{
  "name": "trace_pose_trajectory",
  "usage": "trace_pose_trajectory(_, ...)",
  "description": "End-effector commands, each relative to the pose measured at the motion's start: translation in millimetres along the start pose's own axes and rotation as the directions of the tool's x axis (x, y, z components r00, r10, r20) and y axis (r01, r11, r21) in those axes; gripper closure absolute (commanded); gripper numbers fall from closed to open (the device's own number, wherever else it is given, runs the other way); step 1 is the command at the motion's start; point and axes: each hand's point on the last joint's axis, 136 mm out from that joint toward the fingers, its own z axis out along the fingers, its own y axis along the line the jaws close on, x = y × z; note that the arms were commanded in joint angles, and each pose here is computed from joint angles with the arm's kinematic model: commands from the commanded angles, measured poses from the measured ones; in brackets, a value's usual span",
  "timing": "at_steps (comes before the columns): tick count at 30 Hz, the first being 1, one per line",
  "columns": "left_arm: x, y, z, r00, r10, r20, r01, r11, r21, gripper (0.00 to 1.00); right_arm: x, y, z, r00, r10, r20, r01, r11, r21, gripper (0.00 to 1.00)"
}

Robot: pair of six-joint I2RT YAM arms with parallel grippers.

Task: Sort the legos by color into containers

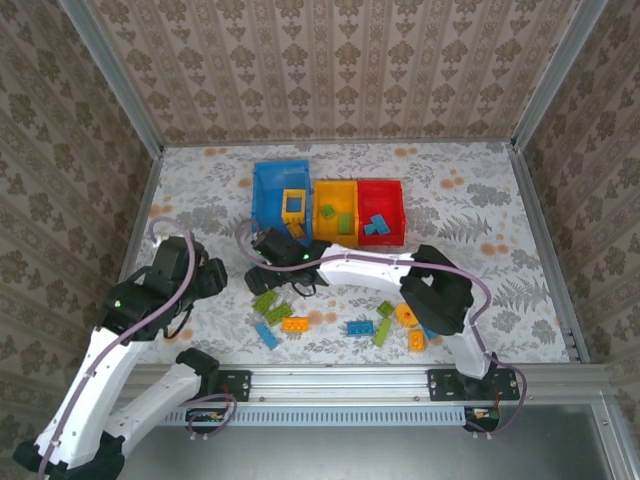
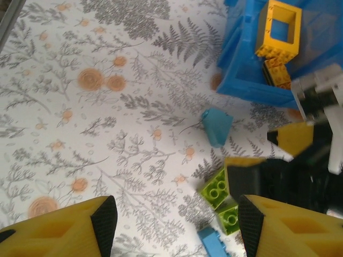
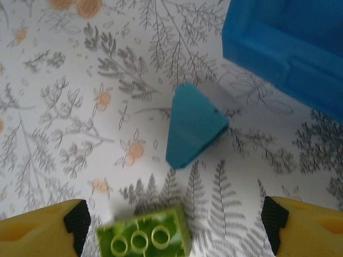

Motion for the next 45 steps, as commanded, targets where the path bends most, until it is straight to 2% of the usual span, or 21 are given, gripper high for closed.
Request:
trace_pose_trajectory(1, 11, 19, -7, 1.0, -0.01, -0.024, 0.009, 0.998, -0.061, 0.36, -8, -3, 14, 1.0, 0.016, 0.009, -0.017, 0.997, 0.074, 0.13)
trace_pose_trajectory(24, 13, 18, -22, 1.0, 0.013, -0.023, -0.013, 1.0, -0.016, 0.37, 4, -16, 80, 0.997, 0.005, -0.079, 0.01, 0.983, 0.185, 0.27)
trace_pose_trajectory(26, 13, 17, -22, 1.0, 0.012, -0.025, -0.013, 1.0, -0.012, 0.37, 4, -18, 84, 0.996, 0.007, -0.084, 0.008, 0.982, 0.187, 0.31)
trace_pose_trajectory(30, 13, 18, -23, 1.0, 0.018, -0.026, -0.018, 1.0, -0.012, 0.37, 8, -18, 87, 0.994, -0.007, -0.11, 0.028, 0.982, 0.186, 0.45)
trace_pose_trajectory(33, 11, 17, -24, 1.0, 0.023, -0.022, -0.023, 1.0, -0.014, 0.38, 5, -13, 80, 0.994, -0.026, -0.104, 0.044, 0.984, 0.172, 0.59)
trace_pose_trajectory(36, 11, 17, -22, 0.999, 0.027, -0.02, -0.028, 1.0, -0.011, 0.38, -3, -2, 64, 0.997, -0.058, -0.056, 0.066, 0.988, 0.137, 0.66)
trace_pose_trajectory(41, 12, 7, -14, 0.999, 0.036, -0.028, -0.035, 0.999, 0.023, 0.38, -12, 1, 21, 0.997, -0.075, 0.019, 0.073, 0.991, 0.111, 0.71)
trace_pose_trajectory(45, 12, -14, -2, 0.997, 0.063, -0.047, -0.058, 0.993, 0.104, 0.38, -21, -6, -24, 0.994, -0.078, 0.079, 0.068, 0.99, 0.12, 0.72)
